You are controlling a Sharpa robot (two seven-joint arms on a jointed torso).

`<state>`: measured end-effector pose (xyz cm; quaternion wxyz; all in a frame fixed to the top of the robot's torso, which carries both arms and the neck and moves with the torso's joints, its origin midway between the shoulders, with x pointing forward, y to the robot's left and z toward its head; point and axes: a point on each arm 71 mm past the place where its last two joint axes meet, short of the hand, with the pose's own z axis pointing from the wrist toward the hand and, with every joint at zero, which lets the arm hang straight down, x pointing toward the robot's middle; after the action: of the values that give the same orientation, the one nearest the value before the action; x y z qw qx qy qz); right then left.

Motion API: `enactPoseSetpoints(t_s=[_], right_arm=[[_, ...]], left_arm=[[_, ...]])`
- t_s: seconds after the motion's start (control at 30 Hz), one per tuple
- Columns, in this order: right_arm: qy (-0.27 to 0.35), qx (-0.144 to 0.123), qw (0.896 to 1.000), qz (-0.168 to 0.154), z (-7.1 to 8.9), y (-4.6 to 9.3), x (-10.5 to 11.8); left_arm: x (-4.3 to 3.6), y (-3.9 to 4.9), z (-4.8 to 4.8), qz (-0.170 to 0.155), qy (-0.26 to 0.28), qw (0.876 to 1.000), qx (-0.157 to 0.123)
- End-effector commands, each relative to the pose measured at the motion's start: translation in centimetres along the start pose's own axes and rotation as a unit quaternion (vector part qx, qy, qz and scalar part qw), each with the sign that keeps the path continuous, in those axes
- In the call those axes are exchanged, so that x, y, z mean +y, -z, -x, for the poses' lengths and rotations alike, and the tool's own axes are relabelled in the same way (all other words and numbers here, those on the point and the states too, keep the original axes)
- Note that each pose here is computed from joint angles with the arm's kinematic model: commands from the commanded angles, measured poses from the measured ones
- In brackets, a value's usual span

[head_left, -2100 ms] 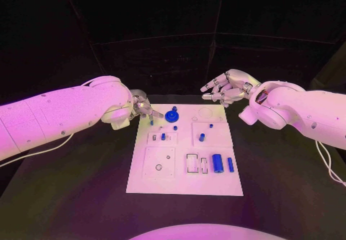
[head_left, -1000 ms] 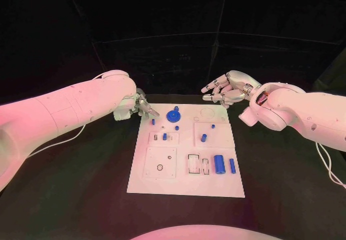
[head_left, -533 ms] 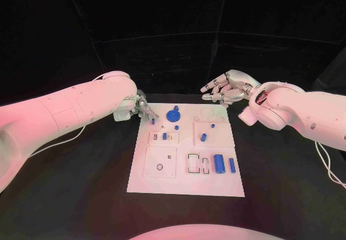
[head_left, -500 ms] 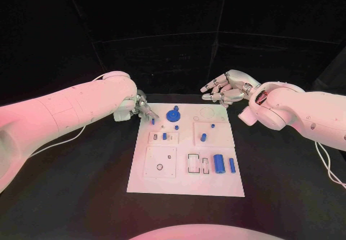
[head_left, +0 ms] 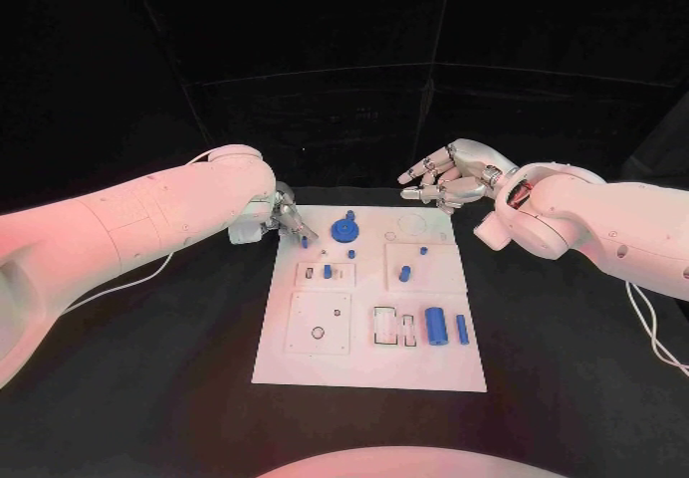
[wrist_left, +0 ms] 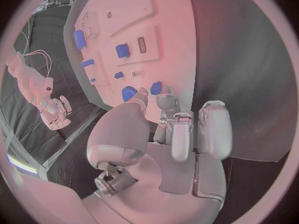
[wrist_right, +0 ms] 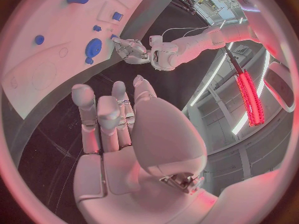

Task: Assemble the parts on the task board

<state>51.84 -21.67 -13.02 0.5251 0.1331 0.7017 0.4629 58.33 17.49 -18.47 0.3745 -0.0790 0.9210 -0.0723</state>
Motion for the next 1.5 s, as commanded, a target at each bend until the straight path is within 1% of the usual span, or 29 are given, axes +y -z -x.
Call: enactPoseSetpoints(t_s=[0.03,0.27,0.5,0.73,0.97,1.07,1.23,1.4,1.5], right_arm=[[-0.002,0.004,1.0,0.006,-0.1,-0.1,0.2],[-0.002,0.004,1.0,0.006,-0.1,-0.1,0.2],[-0.002,0.004,1.0,0.007,-0.1,-0.1,0.2],[-0.002,0.004,1.0,0.006,-0.1,-0.1,0.2],[-0.002,0.005,1.0,0.006,-0.1,0.0,0.2],[-0.002,0.005,1.0,0.005,0.0,0.0,0.2],[-0.002,0.005,1.0,0.004,0.0,0.1,0.1],[-0.002,0.004,1.0,0.004,0.1,0.1,0.0],[-0.002,0.004,1.0,0.003,0.1,0.1,0.0]], left_arm=[[-0.28,0.03,0.0,-0.009,-0.005,1.0,0.001],[-0.45,-0.03,0.09,-0.015,0.002,1.0,-0.01],[-0.57,-0.05,0.07,-0.018,0.002,1.0,-0.011],[-0.58,-0.06,0.08,-0.02,0.002,1.0,-0.011],[-0.35,0.1,0.18,-0.033,0.01,0.999,-0.022],[-0.11,0.37,0.11,-0.044,0.022,0.998,-0.028],[0.34,1.32,-0.25,-0.068,0.044,0.996,-0.047],[0.52,2.7,-1.09,-0.097,0.066,0.991,-0.061],[0.5,3.33,-1.53,-0.109,0.071,0.989,-0.067]])
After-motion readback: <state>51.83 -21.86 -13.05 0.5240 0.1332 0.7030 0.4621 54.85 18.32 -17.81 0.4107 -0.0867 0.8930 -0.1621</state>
